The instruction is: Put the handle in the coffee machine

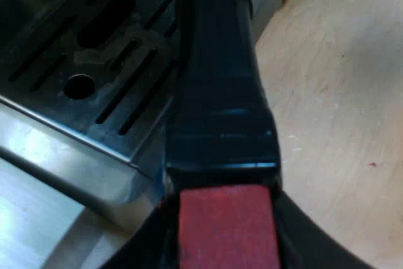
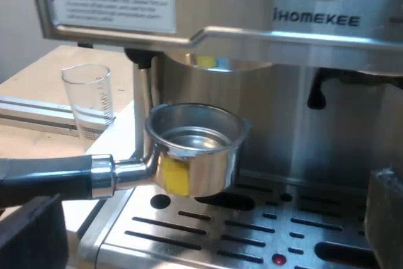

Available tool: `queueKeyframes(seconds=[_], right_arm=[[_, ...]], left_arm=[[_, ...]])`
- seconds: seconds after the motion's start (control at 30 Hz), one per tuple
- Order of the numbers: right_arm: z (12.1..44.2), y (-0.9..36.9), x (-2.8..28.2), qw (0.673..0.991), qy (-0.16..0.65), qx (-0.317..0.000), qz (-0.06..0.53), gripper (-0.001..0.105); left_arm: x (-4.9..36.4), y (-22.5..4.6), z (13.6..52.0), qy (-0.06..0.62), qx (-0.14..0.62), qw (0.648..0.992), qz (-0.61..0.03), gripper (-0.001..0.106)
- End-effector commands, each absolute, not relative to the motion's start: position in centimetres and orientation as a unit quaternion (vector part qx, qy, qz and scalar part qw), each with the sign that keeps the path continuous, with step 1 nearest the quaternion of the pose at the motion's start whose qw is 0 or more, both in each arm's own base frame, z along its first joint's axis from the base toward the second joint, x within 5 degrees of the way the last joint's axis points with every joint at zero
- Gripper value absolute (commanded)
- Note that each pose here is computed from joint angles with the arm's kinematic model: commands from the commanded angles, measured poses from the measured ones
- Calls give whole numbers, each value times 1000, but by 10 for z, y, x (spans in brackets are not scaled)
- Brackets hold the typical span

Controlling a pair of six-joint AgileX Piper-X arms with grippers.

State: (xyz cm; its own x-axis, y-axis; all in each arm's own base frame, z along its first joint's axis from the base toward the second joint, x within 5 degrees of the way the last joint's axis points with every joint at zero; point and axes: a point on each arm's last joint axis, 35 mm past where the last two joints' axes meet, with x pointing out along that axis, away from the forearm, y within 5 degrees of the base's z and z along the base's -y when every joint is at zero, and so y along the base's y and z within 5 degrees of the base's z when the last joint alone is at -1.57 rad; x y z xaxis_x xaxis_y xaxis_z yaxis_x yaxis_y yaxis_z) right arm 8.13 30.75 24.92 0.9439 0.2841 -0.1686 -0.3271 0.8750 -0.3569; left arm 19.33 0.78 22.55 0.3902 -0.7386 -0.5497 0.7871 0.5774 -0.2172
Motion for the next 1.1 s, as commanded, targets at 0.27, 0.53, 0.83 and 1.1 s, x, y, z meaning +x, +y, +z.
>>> queueKeyframes(seconds=[0.27,0.53,0.83,1.1], right_arm=[[228,327,86,975,39,-158,151,98],[217,337,90,974,21,-168,148,98],[220,344,109,981,19,-152,123,98],[220,349,115,982,20,-150,115,98]], left_arm=[[216,10,242,265,40,833,-485,0],[233,13,244,262,46,830,-490,0],[248,16,240,264,45,826,-495,0],[251,16,240,252,46,828,-500,0]])
